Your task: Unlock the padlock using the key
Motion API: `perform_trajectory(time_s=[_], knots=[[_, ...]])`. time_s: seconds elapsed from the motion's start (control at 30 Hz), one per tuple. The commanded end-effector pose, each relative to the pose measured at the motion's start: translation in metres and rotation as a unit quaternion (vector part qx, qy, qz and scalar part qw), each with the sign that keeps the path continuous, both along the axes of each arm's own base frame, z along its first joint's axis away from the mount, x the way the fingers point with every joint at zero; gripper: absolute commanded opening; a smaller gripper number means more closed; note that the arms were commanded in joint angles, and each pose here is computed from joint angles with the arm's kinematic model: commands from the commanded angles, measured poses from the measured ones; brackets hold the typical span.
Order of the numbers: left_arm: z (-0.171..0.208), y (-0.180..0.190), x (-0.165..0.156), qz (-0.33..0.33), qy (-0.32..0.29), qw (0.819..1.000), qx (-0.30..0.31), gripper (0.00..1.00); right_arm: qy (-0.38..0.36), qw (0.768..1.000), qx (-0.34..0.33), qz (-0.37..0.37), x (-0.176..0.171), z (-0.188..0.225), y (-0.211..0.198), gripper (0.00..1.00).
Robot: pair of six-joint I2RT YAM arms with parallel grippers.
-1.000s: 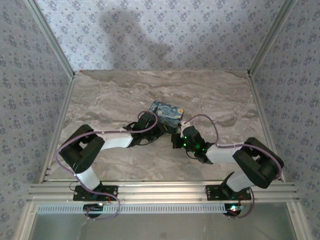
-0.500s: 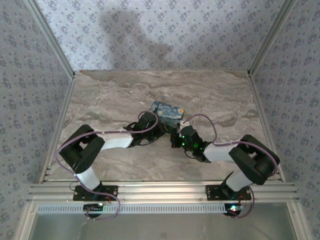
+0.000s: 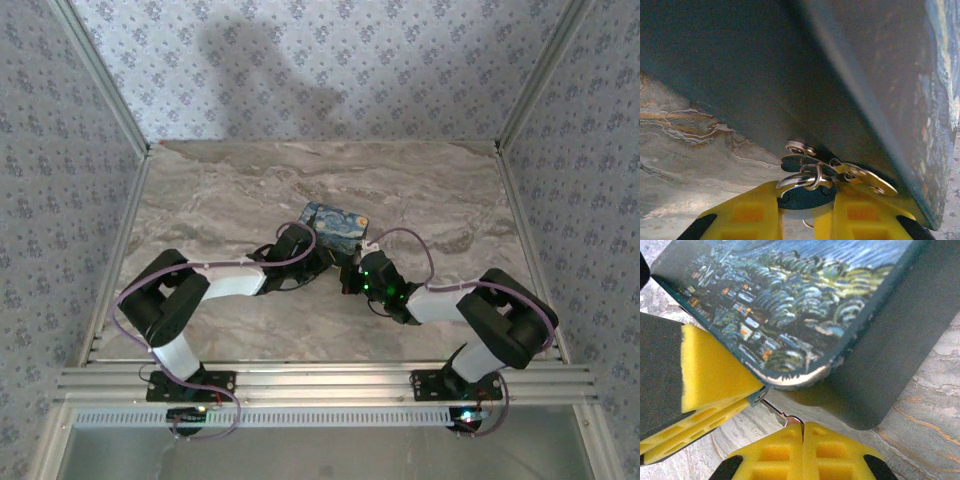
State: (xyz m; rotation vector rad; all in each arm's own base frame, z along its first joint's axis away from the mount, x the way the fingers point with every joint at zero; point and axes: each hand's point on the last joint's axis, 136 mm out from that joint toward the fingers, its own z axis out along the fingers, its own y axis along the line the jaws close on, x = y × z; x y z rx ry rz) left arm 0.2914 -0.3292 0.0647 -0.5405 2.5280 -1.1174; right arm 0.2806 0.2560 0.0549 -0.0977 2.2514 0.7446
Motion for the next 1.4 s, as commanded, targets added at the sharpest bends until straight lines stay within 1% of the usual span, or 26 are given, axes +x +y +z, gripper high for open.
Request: perform_trajectory(time_s=[0.0, 0.33, 0.6, 0.73, 1.07, 1.3, 1.37], knots=[[0.003, -0.005, 0.002, 0.012, 0.0, 1.0, -0.014, 0.18, -0.008, 1.0, 0.013, -0.023, 0.009, 0.006, -0.001, 0.0], [0.001, -0.005, 0.002, 0.012, 0.001, 1.0, -0.014, 0.18, -0.011, 0.999, 0.027, -0.027, 0.011, 0.009, -0.002, 0.0], [0.004, -0.007, 0.002, 0.012, 0.0, 1.0, -0.02, 0.18, -0.012, 0.999, 0.045, -0.016, 0.012, 0.01, 0.007, 0.0], [0.006, -0.008, 0.002, 0.014, -0.001, 1.0, -0.028, 0.18, -0.013, 0.999, 0.04, -0.013, 0.011, 0.006, 0.009, 0.0], [0.004, -0.01, -0.001, 0.01, 0.001, 1.0, -0.026, 0.18, -0.057, 0.997, 0.048, -0.004, 0.013, 0.011, 0.011, 0.0], [-0.001, -0.012, -0.002, 0.008, 0.006, 1.0, -0.02, 0.18, -0.087, 0.993, 0.077, 0.004, 0.014, 0.026, 0.015, 0.0], [-0.002, -0.012, -0.003, 0.007, 0.007, 1.0, -0.02, 0.18, -0.1, 0.992, 0.07, 0.018, 0.013, 0.029, 0.018, 0.0]])
